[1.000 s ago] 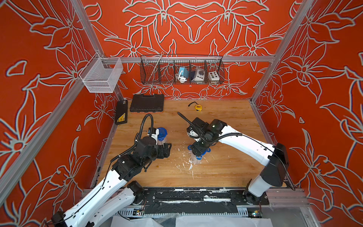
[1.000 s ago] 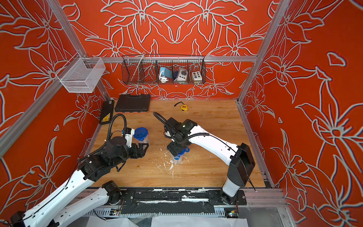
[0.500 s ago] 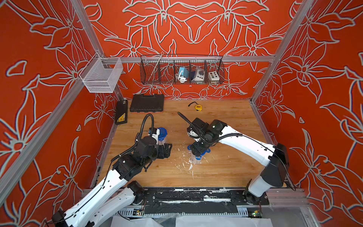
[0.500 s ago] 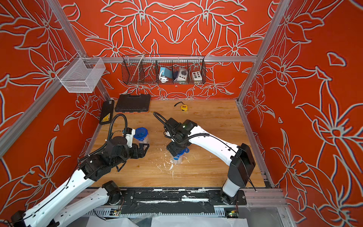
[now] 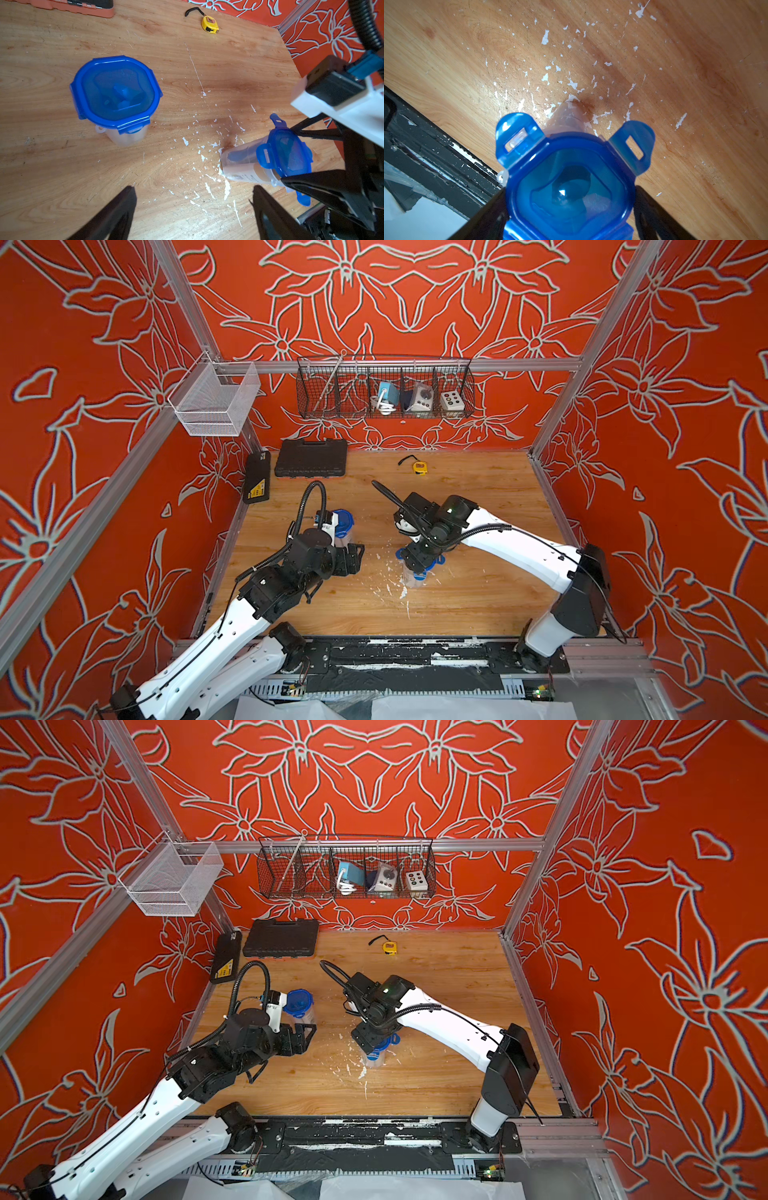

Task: Pack away toiletry kits
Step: Close the lid on the container.

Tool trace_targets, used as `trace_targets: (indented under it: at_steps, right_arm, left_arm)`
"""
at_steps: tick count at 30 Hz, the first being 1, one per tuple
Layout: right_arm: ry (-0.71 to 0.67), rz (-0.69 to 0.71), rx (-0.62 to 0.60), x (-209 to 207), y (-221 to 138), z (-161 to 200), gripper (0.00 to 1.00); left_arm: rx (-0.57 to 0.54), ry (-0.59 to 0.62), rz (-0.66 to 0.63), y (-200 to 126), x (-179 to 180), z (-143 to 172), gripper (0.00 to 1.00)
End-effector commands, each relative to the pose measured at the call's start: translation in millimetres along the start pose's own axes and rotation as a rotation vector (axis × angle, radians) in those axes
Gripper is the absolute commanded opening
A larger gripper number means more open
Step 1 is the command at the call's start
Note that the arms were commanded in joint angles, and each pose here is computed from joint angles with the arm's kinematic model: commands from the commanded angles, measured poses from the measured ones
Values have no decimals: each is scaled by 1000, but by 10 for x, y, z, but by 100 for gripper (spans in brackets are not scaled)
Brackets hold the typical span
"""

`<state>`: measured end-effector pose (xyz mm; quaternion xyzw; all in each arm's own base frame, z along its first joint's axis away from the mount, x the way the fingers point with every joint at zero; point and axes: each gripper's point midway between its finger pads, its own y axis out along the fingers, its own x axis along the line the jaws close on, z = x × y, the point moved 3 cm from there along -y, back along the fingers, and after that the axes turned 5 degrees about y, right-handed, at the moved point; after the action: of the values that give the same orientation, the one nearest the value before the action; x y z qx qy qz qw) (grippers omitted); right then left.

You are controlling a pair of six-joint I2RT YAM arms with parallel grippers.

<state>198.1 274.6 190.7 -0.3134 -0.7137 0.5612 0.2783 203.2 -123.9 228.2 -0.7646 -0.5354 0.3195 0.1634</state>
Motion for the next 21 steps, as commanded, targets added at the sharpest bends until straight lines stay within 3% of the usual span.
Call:
trace_targets:
  at_steps: [1, 21]
  right_arm:
    - [-3, 7, -16, 19, -76, 14, 65]
    - [-28, -49, -42, 138, -2, 52, 66]
  left_arm:
    - [-7, -4, 3, 20, 4, -3, 86]
    - [6, -7, 12, 65, -10, 22, 86]
